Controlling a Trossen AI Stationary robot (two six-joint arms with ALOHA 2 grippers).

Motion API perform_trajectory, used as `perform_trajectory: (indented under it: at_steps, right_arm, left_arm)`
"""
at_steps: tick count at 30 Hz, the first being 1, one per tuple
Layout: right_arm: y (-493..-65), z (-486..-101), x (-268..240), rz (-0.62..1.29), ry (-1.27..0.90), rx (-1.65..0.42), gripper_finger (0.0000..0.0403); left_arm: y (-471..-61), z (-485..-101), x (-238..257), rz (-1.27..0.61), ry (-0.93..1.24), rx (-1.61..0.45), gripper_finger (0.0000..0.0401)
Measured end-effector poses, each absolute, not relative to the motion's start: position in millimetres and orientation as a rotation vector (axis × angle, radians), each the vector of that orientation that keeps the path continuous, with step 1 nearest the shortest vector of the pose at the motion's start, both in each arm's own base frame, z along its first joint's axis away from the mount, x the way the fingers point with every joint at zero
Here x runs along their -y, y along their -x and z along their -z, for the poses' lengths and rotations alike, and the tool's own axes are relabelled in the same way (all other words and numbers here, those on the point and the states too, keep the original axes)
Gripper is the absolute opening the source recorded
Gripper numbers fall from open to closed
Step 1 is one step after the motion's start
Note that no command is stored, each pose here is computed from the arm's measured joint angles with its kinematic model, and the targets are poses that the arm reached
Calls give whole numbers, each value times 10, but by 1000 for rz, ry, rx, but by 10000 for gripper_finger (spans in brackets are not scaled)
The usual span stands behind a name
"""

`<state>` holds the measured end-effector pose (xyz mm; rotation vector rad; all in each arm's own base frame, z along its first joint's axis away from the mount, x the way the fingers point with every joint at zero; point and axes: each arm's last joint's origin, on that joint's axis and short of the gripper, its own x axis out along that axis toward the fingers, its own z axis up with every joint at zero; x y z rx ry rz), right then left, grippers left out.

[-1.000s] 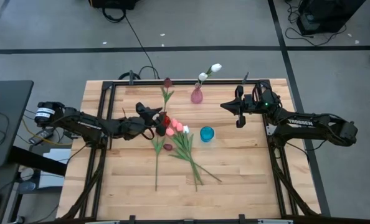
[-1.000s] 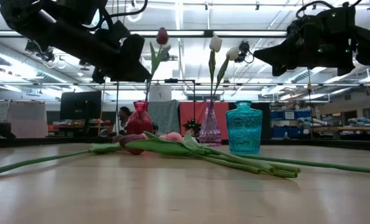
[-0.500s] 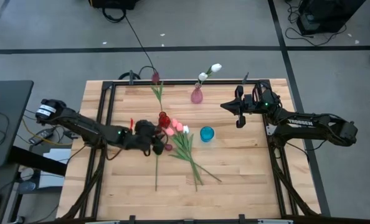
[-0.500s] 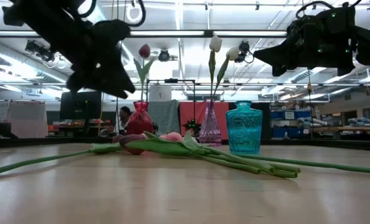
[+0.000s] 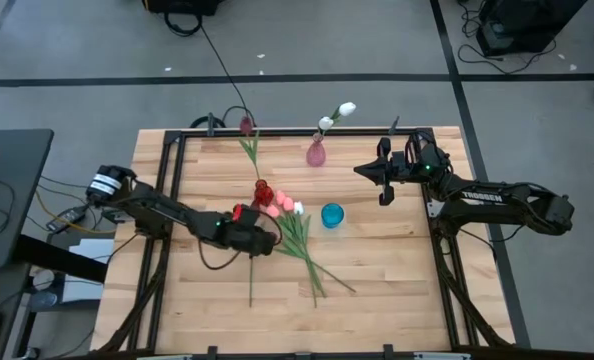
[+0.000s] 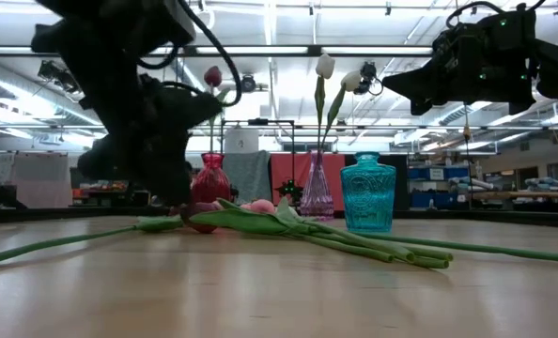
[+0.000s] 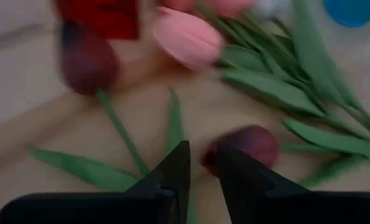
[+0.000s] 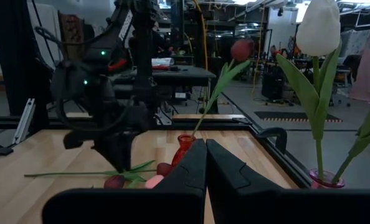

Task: Sort flowers into vase by color
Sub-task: Put the red tulip into the red vase

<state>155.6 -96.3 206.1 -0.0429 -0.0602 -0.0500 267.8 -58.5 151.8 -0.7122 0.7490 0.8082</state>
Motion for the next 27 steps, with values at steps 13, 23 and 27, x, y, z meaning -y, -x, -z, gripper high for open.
perform_trajectory:
  at_steps: [13,23,27]
  right_arm:
    - [-1556,-2061,962,47,44,60,13]
    - [-1556,-2060,962,47,45,60,13]
    - [-1555,-2060,962,48,45,60,13]
  left_arm:
    - [-2735,-1521,440,-1011,661,-772,76]
    - [-2791,-1254,415,-1066,635,-834,124]
    - [-2803,-1217,421,-1071,626,-838,123]
